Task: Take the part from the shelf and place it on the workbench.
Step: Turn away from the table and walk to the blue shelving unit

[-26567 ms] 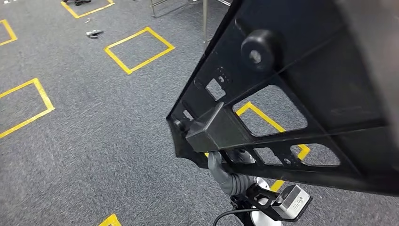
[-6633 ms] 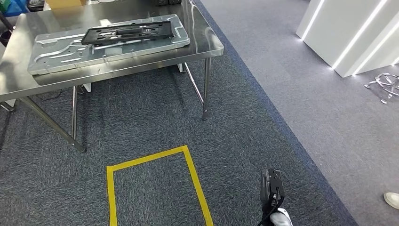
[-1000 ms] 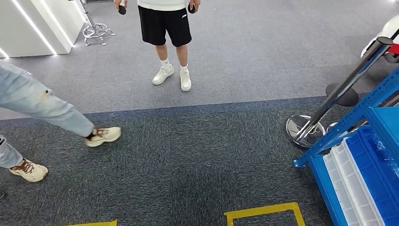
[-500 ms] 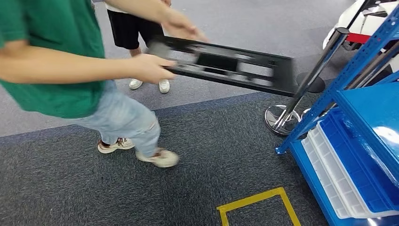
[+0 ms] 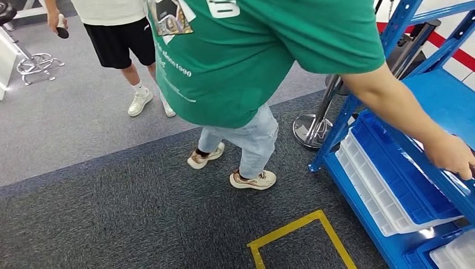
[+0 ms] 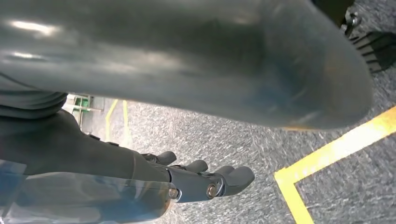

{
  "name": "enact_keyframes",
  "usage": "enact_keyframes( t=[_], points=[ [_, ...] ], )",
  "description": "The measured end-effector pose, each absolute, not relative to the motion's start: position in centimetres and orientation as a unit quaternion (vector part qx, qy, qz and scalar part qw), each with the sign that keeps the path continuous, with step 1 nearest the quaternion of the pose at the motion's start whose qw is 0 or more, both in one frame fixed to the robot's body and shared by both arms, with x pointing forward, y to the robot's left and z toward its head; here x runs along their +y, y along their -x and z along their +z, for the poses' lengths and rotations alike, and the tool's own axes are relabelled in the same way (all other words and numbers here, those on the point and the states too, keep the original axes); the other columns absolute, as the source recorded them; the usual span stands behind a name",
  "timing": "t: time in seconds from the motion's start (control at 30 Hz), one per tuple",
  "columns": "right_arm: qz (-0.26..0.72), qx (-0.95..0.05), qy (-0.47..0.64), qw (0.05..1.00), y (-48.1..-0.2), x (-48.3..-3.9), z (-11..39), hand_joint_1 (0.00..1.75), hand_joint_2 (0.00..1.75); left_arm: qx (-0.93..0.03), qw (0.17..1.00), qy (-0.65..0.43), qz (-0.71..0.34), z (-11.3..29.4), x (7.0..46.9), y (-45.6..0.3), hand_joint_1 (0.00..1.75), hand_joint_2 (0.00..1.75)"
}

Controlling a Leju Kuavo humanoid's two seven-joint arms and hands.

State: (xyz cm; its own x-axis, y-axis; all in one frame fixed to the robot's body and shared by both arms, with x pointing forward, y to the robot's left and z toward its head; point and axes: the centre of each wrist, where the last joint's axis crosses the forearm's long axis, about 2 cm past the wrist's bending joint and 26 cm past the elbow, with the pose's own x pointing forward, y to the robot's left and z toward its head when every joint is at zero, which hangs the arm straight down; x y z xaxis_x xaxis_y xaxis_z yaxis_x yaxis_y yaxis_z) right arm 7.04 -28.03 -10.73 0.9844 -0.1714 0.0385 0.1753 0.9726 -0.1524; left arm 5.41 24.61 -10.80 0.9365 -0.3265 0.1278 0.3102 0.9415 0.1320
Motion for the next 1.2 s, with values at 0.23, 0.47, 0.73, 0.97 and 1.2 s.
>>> enact_keyframes(
  t=[0.23,0.47,0.73,0.97,1.2],
  points=[
    [-0.086,-0.013,0.073,0.994,-7.0,-27.9,-10.7,0.00,0.00,-0.072,0.982,-0.057,-0.163,-10.8,24.6,-5.3,0.00,0.00],
    [-0.086,0.011,0.119,0.989,-6.8,-28.2,-10.7,0.00,0.00,-0.040,0.978,-0.118,-0.167,-10.7,24.8,-5.5,0.00,0.00],
    [-0.087,0.029,0.190,0.978,-6.9,-28.9,-10.6,0.00,0.00,-0.023,0.972,-0.188,-0.140,-10.7,25.2,-5.5,0.00,0.00],
    [-0.085,0.033,0.195,0.977,-6.7,-28.8,-10.6,0.00,0.00,-0.025,0.971,-0.194,-0.136,-10.6,25.2,-5.7,0.00,0.00],
    [-0.082,0.034,0.162,0.983,-6.7,-28.5,-10.7,0.00,0.00,-0.024,0.975,-0.171,-0.140,-10.8,25.1,-5.2,0.00,0.00]
  ],
)
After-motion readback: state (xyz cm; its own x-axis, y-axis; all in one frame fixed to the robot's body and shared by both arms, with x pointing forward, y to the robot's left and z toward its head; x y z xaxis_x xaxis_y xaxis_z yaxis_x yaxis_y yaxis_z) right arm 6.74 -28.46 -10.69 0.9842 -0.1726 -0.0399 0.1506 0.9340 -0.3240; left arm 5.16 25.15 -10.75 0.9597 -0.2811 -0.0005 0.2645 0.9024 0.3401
